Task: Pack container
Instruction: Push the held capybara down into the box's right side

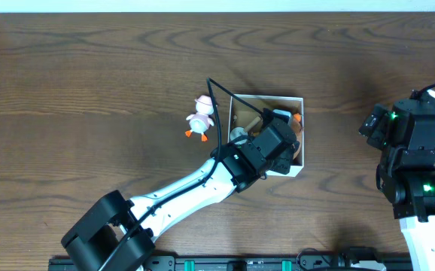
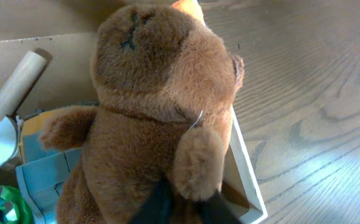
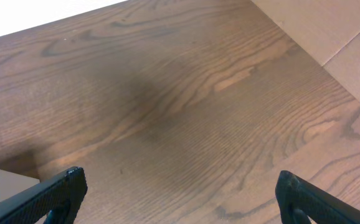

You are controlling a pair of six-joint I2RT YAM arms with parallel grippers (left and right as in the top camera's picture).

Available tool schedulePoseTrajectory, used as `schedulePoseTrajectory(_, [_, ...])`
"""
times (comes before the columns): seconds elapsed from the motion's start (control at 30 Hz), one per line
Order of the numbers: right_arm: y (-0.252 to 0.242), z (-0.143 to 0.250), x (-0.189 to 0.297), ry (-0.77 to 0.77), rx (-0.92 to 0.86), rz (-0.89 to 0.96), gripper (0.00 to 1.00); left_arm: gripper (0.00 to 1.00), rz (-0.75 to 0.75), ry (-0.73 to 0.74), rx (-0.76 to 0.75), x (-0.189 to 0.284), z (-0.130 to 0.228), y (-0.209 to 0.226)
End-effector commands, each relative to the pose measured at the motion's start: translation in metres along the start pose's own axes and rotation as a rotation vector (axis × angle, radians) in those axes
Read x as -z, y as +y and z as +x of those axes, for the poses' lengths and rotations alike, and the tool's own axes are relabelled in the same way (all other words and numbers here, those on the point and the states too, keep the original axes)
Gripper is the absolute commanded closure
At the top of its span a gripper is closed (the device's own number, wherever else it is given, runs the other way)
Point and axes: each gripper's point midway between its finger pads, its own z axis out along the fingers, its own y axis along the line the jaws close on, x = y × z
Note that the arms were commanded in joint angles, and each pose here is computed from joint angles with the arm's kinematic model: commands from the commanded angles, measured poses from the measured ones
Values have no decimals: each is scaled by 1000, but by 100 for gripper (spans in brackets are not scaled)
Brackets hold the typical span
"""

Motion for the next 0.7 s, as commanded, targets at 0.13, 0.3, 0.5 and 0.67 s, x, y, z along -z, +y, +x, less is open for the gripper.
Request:
schedulePoseTrajectory(0.13, [-4, -4, 1, -11, 4, 19, 1, 36, -95, 60, -70, -16, 20, 30])
schedulePoseTrajectory(0.3, [-4, -4, 1, -11, 4, 19, 1, 36, -80, 33, -93, -15, 12, 27])
schedulePoseTrajectory(0.5, [-4, -4, 1, -11, 4, 19, 1, 38, -50, -16, -97, 1, -4, 17])
schedulePoseTrajectory(0.67, [-4, -4, 1, -11, 4, 19, 1, 48, -5, -87, -116, 29, -23, 3])
